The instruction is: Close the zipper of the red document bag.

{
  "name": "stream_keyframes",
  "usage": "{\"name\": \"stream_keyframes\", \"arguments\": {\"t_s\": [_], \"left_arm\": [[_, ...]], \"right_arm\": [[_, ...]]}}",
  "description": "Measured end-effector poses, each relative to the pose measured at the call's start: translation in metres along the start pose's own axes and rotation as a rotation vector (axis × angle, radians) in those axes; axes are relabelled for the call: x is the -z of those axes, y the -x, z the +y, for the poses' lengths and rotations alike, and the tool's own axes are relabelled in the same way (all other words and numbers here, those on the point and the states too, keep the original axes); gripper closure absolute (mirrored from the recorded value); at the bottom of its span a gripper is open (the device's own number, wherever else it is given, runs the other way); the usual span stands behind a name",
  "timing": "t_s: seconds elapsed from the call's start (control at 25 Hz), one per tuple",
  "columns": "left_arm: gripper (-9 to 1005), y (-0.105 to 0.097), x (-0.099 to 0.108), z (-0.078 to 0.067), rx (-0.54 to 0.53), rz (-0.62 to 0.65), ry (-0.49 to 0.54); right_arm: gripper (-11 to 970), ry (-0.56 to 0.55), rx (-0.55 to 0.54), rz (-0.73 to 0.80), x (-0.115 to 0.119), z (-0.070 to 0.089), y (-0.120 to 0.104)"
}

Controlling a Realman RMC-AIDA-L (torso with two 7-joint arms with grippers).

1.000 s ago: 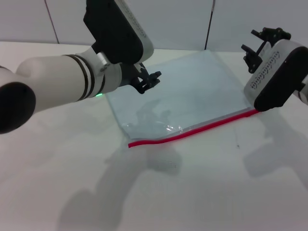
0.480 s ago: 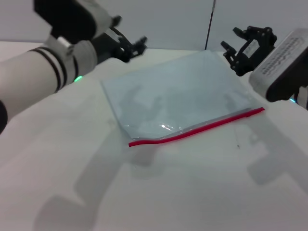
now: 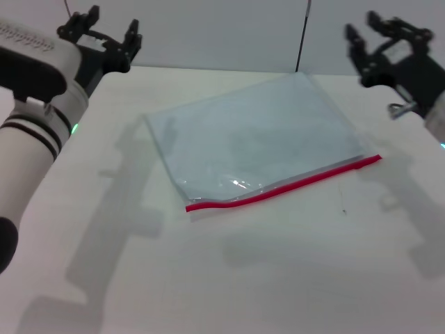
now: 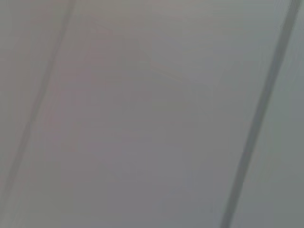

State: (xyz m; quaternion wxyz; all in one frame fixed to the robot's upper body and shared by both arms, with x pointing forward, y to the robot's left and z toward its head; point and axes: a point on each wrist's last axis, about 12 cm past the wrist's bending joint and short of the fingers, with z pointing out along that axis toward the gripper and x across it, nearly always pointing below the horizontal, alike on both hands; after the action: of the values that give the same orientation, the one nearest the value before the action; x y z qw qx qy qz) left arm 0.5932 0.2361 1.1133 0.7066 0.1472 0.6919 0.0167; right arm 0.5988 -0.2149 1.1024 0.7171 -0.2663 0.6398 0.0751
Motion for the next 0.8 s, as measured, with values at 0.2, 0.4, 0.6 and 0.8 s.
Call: {"name": "stream_keyframes", "arguments": {"t_s": [0.2, 0.4, 0.6, 0.8], "left_arm": [[335, -0.015, 0.000, 0.007, 0.027, -0.032, 0.040], [333, -0.028, 0.005, 0.007, 0.018, -0.094, 0.051], [333, -0.038, 0.016, 0.011, 0.039, -0.131, 0.063], [333, -0.048, 0.027, 0.020, 0.067, -0.139, 0.095]], "right_arm": [[609, -0.126, -0.051, -0.029, 0.012, -0.011, -0.022], [609, -0.188, -0.087, -0.037, 0.028, -0.016, -0.036], [610, -0.237, -0.112, -0.029, 0.041, -0.019, -0.044], [610, -0.306, -0.152, -0.052, 0.065, -0.021, -0.052]]}}
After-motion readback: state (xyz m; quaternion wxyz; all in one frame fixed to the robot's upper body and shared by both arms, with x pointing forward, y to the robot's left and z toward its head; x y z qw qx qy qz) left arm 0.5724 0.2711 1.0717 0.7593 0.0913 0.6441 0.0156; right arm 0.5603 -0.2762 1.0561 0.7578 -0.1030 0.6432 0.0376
